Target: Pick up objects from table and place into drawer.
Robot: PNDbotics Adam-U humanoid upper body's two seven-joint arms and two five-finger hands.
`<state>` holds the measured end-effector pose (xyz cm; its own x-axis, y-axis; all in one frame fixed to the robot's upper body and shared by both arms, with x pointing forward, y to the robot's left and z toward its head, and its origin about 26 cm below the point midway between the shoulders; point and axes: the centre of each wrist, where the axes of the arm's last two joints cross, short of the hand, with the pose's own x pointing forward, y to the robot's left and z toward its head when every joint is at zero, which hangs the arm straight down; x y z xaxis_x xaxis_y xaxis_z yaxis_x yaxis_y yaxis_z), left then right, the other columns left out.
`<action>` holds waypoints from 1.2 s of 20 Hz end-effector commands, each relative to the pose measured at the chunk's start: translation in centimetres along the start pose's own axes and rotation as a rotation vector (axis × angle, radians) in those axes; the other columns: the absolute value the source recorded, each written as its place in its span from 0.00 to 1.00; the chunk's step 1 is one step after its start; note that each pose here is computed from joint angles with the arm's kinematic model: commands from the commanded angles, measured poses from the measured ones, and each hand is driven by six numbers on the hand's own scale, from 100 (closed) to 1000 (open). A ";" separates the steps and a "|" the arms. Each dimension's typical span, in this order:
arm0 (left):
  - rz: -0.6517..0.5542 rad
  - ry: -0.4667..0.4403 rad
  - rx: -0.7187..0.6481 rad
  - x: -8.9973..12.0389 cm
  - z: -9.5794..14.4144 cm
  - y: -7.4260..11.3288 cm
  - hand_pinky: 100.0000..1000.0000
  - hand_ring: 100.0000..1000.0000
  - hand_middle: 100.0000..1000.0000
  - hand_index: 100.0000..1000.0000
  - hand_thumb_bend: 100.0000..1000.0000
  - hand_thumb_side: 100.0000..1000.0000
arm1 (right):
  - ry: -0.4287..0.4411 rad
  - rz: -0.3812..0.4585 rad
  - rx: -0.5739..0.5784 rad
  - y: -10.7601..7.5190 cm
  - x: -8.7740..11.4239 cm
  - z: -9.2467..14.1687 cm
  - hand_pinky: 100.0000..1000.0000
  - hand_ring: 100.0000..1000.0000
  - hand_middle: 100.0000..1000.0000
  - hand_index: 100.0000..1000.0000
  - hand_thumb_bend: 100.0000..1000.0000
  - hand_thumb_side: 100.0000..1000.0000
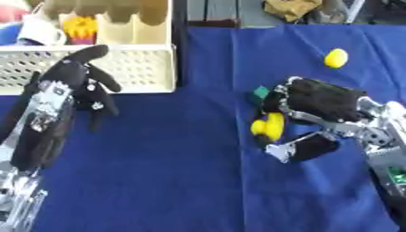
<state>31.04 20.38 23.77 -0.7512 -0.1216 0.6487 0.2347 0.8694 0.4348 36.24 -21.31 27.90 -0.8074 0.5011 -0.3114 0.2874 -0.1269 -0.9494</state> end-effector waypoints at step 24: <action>0.004 -0.061 -0.096 1.2 -1.2 -0.5 0.07 0.36 0.48 0.89 0.00 0.94 | -0.164 0.249 0.038 -13.5 -3.1 3.1 0.00 0.33 0.17 0.57 0.00 0.49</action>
<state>31.00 19.33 24.34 -0.7664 -0.0830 0.6370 0.2987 0.8318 0.4678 33.78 -22.80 40.27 -0.8128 0.4300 -0.3929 0.4174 -0.0406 -0.9078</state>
